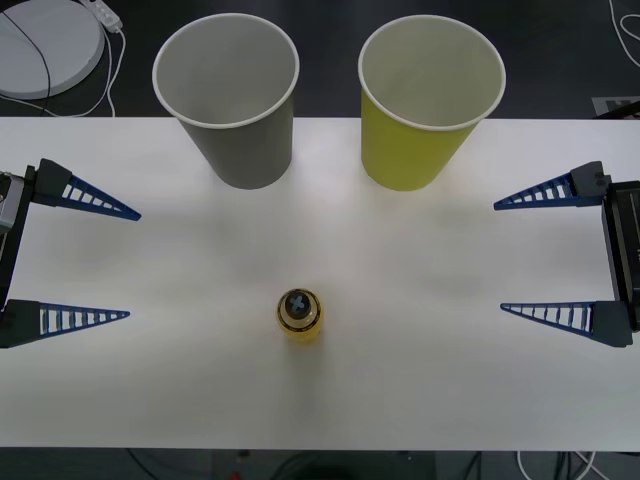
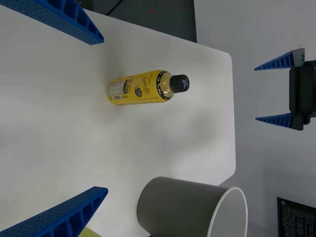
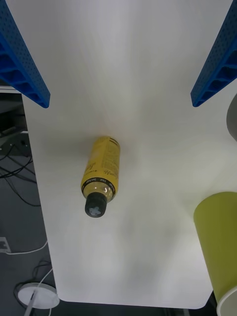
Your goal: Put the can into the green bin and the plastic bottle into the gray bin
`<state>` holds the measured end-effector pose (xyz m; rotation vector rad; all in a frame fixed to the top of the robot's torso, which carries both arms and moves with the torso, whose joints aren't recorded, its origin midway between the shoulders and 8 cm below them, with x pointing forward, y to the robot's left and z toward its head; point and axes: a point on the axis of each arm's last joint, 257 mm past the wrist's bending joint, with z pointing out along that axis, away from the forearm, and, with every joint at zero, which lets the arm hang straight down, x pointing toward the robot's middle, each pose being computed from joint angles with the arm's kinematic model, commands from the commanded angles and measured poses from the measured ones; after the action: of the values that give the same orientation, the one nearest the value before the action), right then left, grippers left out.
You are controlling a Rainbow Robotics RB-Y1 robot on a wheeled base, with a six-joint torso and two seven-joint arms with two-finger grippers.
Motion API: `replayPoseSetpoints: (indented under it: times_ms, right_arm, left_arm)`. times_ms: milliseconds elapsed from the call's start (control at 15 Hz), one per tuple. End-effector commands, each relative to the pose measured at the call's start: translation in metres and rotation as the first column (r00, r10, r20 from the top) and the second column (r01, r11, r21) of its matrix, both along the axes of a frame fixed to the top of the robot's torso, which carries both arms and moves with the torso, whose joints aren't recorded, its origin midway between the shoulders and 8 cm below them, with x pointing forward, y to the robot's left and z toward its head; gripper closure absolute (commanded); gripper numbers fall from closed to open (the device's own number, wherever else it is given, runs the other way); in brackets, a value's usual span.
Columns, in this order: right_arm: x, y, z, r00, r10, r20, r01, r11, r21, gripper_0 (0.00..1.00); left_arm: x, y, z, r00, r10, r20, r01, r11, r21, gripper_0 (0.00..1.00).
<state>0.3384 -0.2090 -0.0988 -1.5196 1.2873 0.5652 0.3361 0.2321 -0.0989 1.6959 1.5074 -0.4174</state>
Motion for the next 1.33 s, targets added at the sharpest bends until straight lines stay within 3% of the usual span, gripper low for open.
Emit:
replayPoseSetpoints:
  times_ms: [67, 200, 267, 467, 867, 1000, 1333]
  right_arm:
    - [0.000, 0.000, 0.000, 1.000, 0.000, 0.000, 0.000, 1.000, 0.000, 0.00]
    - [0.000, 0.000, 0.000, 1.000, 0.000, 0.000, 0.000, 1.000, 0.000, 0.00]
    - [0.000, 0.000, 0.000, 1.000, 0.000, 0.000, 0.000, 1.000, 0.000, 0.00]
    - [0.000, 0.000, 0.000, 1.000, 0.000, 0.000, 0.000, 1.000, 0.000, 0.00]
    - [0.000, 0.000, 0.000, 1.000, 0.000, 0.000, 0.000, 1.000, 0.000, 0.00]
    - [0.000, 0.000, 0.000, 1.000, 0.000, 0.000, 0.000, 1.000, 0.000, 0.00]
    - [0.000, 0.000, 0.000, 1.000, 0.000, 0.000, 0.000, 1.000, 0.000, 0.00]
  left_arm:
    - [0.000, 0.000, 0.000, 1.0000, 0.000, 0.000, 0.000, 1.000, 0.000, 0.00]
    - [0.000, 0.000, 0.000, 1.0000, 0.000, 0.000, 0.000, 1.000, 0.000, 0.00]
    - [-0.007, 0.002, -0.020, 0.9981, 0.015, -0.060, -0.016, 1.000, -0.014, 0.00]
    - [-0.003, 0.010, -0.021, 0.9957, 0.037, -0.085, -0.042, 0.997, -0.065, 0.00]
    - [0.001, 0.032, -0.034, 0.9999, 0.009, -0.013, -0.010, 0.997, -0.076, 0.00]
    - [-0.002, 0.036, -0.040, 0.9997, 0.014, -0.021, -0.015, 0.997, -0.075, 0.00]
    - [-0.007, 0.037, -0.053, 0.9983, 0.038, -0.044, -0.043, 0.990, -0.136, 0.00]
